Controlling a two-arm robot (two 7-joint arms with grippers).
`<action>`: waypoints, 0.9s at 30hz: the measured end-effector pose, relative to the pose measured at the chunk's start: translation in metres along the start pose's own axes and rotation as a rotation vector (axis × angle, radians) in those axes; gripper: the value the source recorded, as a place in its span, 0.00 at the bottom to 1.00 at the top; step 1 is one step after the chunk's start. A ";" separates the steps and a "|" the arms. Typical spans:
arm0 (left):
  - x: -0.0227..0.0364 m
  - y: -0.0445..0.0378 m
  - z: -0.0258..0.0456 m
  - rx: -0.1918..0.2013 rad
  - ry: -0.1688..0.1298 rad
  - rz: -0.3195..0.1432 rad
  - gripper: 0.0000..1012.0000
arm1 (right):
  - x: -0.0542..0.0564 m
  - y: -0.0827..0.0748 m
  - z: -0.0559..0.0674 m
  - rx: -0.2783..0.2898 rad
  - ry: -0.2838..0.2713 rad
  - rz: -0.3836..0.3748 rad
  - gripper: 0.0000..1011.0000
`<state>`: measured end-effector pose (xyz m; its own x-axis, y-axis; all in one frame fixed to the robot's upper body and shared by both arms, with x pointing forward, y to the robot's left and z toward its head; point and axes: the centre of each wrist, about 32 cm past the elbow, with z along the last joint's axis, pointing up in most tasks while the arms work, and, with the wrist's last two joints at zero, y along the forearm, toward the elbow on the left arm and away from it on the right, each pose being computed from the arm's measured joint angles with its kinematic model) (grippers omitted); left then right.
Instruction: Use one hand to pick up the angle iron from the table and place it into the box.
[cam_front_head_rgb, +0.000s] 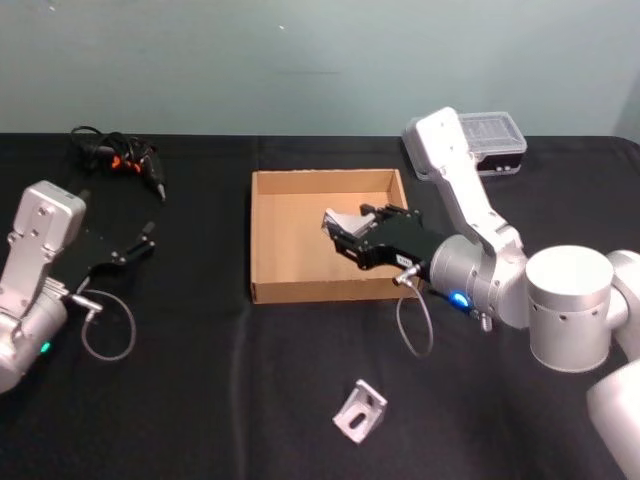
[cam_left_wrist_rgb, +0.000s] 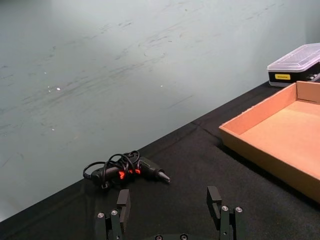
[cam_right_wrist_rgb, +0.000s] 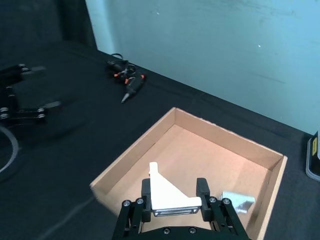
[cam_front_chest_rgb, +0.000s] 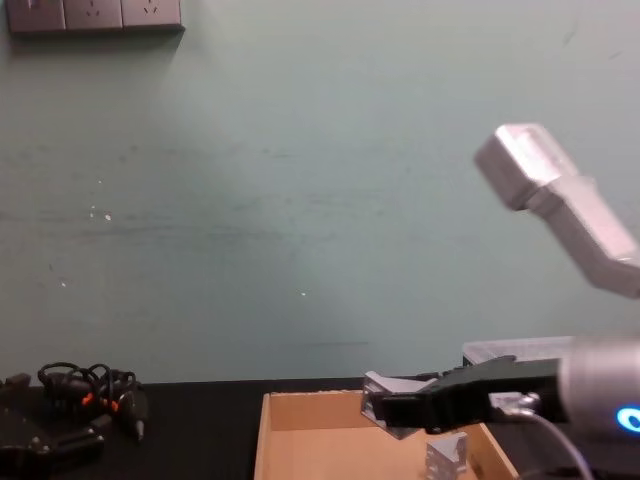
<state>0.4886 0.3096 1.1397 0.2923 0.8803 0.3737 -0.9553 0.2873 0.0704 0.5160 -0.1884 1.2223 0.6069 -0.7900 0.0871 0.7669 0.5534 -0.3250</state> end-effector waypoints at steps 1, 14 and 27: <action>0.0000 0.0000 0.0001 0.000 0.000 0.000 0.99 | 0.002 0.009 0.000 -0.004 0.005 -0.007 0.54; 0.0000 0.0000 0.0000 0.000 0.000 0.000 0.99 | 0.005 0.066 0.003 -0.016 0.025 -0.051 0.53; 0.0000 0.0000 0.0000 0.000 0.000 0.000 0.99 | 0.005 0.082 0.000 -0.046 0.024 -0.088 0.53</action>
<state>0.4886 0.3097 1.1398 0.2923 0.8803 0.3737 -0.9553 0.2873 0.0703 0.5817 -0.1468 1.1961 0.5320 -0.8414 0.0952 0.8064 0.4692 -0.3601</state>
